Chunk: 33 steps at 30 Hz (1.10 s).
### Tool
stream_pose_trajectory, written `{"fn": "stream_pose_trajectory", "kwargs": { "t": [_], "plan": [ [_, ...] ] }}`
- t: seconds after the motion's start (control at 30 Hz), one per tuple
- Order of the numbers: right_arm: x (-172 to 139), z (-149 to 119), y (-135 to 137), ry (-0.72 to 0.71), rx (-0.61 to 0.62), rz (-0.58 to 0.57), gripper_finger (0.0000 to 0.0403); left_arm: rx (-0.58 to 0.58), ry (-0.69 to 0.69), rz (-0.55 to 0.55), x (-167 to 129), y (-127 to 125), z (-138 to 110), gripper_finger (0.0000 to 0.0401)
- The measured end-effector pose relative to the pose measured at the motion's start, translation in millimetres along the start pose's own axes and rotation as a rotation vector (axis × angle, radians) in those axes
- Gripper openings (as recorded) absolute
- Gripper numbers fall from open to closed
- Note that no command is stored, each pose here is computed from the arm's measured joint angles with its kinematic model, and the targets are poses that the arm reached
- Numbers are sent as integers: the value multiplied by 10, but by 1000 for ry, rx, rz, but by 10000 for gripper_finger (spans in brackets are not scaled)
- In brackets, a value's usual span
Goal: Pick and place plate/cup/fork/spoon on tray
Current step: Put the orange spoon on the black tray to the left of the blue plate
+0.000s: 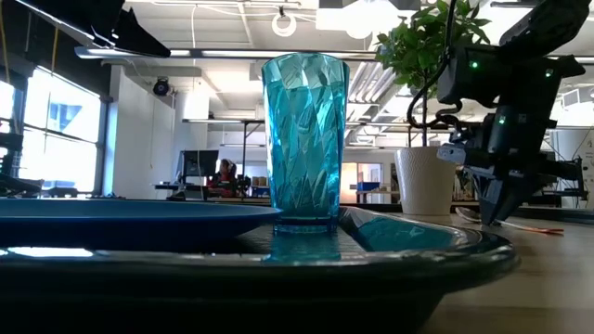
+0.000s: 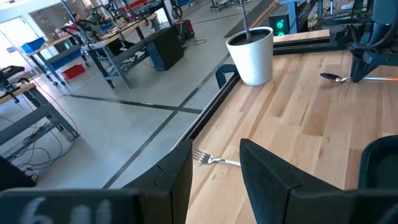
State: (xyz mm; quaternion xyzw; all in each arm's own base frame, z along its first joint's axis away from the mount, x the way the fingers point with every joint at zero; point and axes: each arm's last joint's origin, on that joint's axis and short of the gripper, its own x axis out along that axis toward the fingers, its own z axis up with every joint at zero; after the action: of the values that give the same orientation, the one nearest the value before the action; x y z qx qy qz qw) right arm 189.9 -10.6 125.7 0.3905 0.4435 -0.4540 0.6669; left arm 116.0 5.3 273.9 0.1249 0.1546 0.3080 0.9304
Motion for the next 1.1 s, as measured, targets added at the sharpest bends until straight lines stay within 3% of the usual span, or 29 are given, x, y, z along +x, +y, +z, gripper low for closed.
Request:
{"fn": "stream_pose_trajectory", "kwargs": {
  "t": [0.13,0.27,0.47,0.77,1.1],
  "plan": [
    [-35,-51,47,-63,-29,36,7,-11,1,-1,0,0,-1,122],
    [-80,-115,155,-149,-45,119,8,-27,0,0,1,0,0,122],
    [-203,-121,376,-448,-118,253,4,-105,-52,-57,9,-19,64,122],
    [-792,179,863,-944,-301,154,2,-218,-182,-133,272,-219,290,122],
    [-1146,363,1520,-1165,-636,49,1,-152,-282,-175,633,-501,388,122]
  ]
}}
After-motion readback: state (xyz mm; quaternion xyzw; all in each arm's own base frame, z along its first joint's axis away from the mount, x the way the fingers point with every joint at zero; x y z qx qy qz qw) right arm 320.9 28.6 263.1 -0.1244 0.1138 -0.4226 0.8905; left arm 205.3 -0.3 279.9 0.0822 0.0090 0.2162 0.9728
